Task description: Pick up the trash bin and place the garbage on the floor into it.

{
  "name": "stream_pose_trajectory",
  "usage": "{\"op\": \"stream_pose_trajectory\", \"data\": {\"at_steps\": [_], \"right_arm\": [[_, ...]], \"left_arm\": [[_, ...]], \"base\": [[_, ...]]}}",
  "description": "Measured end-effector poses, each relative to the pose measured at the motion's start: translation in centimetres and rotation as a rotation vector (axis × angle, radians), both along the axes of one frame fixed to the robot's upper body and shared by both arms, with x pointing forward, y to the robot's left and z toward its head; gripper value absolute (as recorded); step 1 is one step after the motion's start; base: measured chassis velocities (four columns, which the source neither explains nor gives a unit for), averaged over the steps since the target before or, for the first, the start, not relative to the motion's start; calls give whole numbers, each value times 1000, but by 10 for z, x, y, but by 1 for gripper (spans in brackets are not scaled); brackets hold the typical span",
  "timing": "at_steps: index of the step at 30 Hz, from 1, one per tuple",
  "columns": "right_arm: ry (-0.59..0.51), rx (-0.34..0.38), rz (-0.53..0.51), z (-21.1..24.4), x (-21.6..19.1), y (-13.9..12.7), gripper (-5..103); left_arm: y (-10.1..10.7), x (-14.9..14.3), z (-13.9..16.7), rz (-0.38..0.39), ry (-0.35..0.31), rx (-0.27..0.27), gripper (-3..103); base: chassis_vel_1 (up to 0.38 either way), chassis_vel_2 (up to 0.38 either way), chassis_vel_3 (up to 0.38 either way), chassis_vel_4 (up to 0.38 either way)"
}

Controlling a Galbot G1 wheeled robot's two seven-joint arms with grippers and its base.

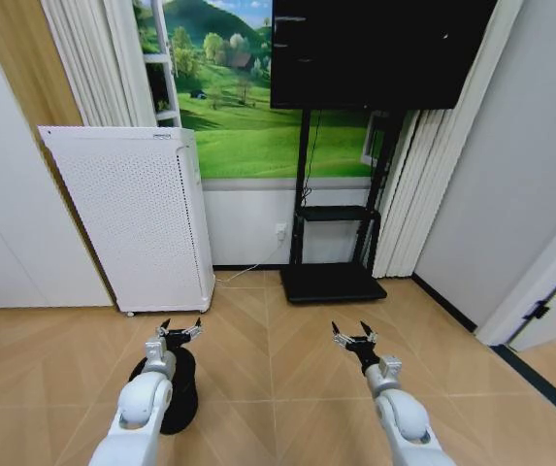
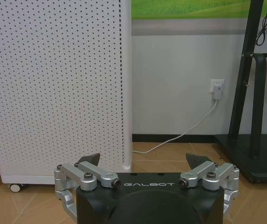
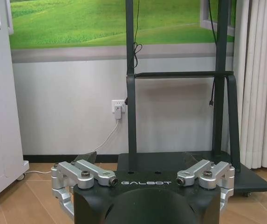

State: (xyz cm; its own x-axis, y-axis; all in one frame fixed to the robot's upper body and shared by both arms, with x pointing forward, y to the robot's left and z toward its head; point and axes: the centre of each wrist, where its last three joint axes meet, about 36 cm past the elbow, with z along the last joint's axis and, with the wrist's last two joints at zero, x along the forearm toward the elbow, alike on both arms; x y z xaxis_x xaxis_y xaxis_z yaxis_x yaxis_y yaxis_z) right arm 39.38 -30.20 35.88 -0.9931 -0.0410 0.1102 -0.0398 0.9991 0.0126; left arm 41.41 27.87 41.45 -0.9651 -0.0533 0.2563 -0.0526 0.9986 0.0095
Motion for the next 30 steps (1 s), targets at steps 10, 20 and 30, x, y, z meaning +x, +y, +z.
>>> {"op": "stream_pose_trajectory", "data": {"at_steps": [10,20,30], "right_arm": [[-1,1,-3,-1,-1,0,100],[-7,-2,14,-3,1,-1,100],[0,-3,17,-6,0,-1,100]], "left_arm": [[5,2,1,28,-3,9,100],[9,2,4,3,-4,36,100],[10,1,4,5,-2,52,100]], "base": [[0,0,0,0],[0,0,0,0],[0,0,0,0]]}}
